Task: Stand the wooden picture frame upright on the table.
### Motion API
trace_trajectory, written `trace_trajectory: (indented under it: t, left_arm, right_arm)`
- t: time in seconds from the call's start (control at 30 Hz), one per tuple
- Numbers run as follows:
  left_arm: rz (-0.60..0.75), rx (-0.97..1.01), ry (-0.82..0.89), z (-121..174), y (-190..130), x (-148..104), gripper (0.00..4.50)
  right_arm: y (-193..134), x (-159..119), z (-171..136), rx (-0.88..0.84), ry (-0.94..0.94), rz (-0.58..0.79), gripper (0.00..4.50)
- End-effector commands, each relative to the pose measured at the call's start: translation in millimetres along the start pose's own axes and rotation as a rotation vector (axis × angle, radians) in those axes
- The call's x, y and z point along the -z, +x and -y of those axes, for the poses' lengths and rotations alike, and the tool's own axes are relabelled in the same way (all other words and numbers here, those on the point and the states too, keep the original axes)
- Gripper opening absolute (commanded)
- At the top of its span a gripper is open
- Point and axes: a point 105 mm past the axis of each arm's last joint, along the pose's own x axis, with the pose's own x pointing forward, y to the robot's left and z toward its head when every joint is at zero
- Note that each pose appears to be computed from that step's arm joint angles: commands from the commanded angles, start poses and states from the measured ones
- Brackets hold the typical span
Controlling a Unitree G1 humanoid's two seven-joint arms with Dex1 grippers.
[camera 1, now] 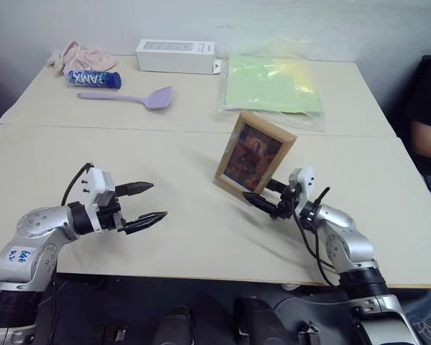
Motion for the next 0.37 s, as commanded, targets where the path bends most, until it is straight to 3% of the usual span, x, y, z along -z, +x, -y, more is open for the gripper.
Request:
trace_trajectory:
  t: [0.03,0.2,0.37]
  left_arm:
    - [-0.055,-0.066,0.097,-9,-16,5,4.5]
    - [-0.145,-0.17,0.118,-17,-47,28,4.5]
    - [-0.172,-0.21,0.159,-16,-64,34,4.5]
  right_arm:
    - [-21,-19,-4,-0.049,-0.123,0.015,4.45]
    - [-68,-33,0,-0.051,-0.341,-0.05,4.45]
    - [-103,-28,-5,-0.135,-0.573,-0.163,4.45]
